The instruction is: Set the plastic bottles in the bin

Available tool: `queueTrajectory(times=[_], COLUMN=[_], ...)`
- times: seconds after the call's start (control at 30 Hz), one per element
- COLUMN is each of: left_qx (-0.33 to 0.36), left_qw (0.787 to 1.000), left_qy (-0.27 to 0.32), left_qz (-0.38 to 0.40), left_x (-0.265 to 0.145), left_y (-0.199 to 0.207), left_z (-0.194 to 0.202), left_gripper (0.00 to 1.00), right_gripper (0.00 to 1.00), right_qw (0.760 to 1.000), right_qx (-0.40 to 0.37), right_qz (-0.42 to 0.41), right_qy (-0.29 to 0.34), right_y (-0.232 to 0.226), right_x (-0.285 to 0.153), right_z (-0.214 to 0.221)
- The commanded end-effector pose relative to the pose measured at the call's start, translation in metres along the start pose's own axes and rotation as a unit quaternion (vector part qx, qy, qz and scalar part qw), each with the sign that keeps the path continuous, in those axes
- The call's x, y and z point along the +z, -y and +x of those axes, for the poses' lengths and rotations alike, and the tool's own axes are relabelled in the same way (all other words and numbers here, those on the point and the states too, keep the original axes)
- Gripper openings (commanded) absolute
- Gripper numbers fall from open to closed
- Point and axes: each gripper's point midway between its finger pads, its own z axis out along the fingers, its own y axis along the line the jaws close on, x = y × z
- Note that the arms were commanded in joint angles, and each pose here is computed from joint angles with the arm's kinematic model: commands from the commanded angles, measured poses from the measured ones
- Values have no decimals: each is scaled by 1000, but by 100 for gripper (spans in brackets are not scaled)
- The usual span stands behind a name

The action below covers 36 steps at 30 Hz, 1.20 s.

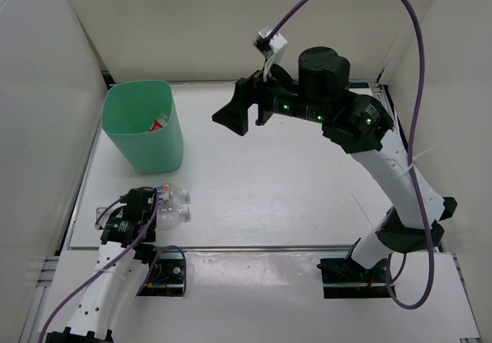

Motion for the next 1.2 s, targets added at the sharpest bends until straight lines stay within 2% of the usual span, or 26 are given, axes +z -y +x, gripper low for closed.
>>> queueTrajectory(times=[0.0, 0.13, 0.17, 0.2, 0.23, 0.37, 0.43, 0.47, 0.6, 0.67, 0.77, 0.8, 0.87, 0.9, 0.93, 1.0, 1.03, 1.1, 1.13, 1.17], left_qx=[-66, -64, -73, -74, -76, -114, -120, -124, -158, -164, -158, -153, -86, -80, -23, 13, 65, 95, 127, 153], left_qw=[997, 997, 997, 997, 997, 993, 993, 992, 986, 985, 982, 977, 978, 966, 967, 945, 932, 912, 913, 905], left_qy=[27, 27, 27, 19, 13, 4, 6, 6, -13, -24, -45, -51, -23, 1, 30, 86, 122, 171, 184, 207], left_qz=[10, -17, -12, -11, -8, 17, 8, 4, 43, 56, 93, 138, 190, 246, 253, 316, 336, 359, 340, 339], left_x=[9, 21, 22, 22, 25, 21, 20, 19, -11, -29, -75, -107, -141, -182, -190, -236, -243, -262, -249, -249], left_y=[6, -13, -14, -15, -17, -15, -23, -27, -7, 1, 27, 54, 80, 105, 123, 159, 188, 220, 242, 258], left_z=[-7, -2, -2, 1, 4, 4, 2, 1, -7, -12, -24, -35, -54, -78, -85, -115, -121, -137, -132, -135], left_gripper=[100, 100, 97, 89, 85, 70, 66, 60, 47, 45, 42, 42, 42, 42, 41, 41, 40, 39, 39, 39], right_gripper=[100, 100, 100, 100, 100, 100, 100, 100, 100, 100, 100, 100, 100, 100, 100, 100, 100, 100, 100, 100], right_qw=[1000, 1000, 1000, 1000, 1000, 1000, 1000, 1000, 999, 999, 998, 998, 998, 999, 998, 999, 999, 999, 999, 999], right_qx=[-3, 0, -5, -4, -4, -6, -10, -9, -8, -6, -3, -3, -3, -4, -3, 0, 6, 12, 11, 11], right_qz=[-14, -6, -7, -6, -6, -2, -7, -6, -16, -14, -16, -16, -16, -17, -16, -12, -12, -12, -13, -13], right_qy=[6, -7, -3, -7, -7, -21, -23, -28, -35, -40, -54, -55, -55, -50, -54, -49, -49, -49, -44, -44], right_y=[-13, -9, -10, -10, -10, -6, -8, -6, -8, -6, -4, -4, -4, -4, -3, -2, -2, -2, -3, -3], right_x=[-30, -32, -36, -36, -36, -33, -33, -29, -25, -20, -14, -14, -14, -14, -10, -9, -9, -5, -7, -7], right_z=[-4, 6, 4, 6, 6, 15, 16, 19, 23, 25, 35, 35, 35, 32, 35, 33, 33, 33, 29, 29])
